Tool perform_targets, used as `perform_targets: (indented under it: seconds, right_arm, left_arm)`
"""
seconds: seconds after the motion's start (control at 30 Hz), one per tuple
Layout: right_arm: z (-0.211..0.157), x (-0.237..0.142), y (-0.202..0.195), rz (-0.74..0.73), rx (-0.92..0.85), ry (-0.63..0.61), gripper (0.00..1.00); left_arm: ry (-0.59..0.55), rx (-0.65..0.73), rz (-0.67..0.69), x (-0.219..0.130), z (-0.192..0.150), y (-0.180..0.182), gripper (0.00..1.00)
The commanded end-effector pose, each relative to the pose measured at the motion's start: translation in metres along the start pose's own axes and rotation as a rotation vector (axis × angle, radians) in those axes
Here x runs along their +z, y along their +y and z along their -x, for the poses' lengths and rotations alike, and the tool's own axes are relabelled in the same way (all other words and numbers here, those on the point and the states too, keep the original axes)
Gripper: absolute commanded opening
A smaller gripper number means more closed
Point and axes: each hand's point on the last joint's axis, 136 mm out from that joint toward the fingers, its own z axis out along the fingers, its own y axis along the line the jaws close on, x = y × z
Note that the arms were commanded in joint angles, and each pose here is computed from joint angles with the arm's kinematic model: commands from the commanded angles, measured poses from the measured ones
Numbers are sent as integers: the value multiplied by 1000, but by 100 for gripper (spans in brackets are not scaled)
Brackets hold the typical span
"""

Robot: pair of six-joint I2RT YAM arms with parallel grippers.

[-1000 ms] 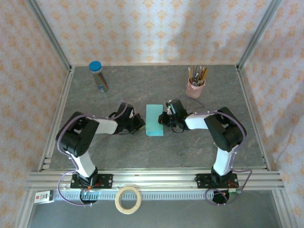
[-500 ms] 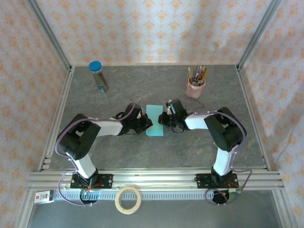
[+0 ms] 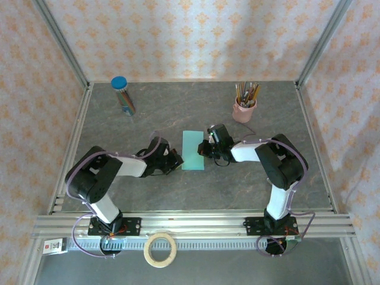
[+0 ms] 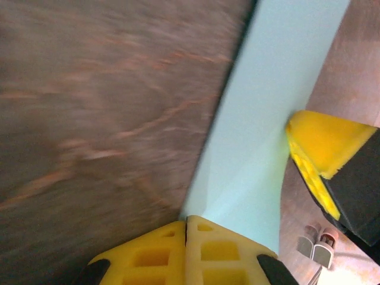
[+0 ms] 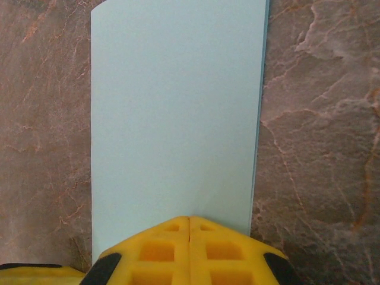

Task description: Fold a paper plane with a square sheet of paper (pick it up from the middle)

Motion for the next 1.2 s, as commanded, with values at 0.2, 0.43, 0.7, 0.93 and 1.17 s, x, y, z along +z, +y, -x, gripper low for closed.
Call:
perform_targets:
  seconds: [0.2,0.43,0.7,0.93,1.17]
  right_arm:
    - [-129,-26,-168,-643,124,365,1]
    - [-128,-27,-167,-641,124,362,1]
    - [-127,-25,-168,-645,124,360,1]
    - [-116,-20,-160,-628,113,340,1]
    - [-80,-6,-118,-495,65,287,0]
  left_arm:
    - [-31,95,-81,-27,2,-43,0]
    - [40,62,-68,4,-21,-39,0]
    - [46,25,63,8,-30,15,0]
    - [-9,-12,158,-19,-9,53,0]
    - [-108,54,15,-49,33,2,0]
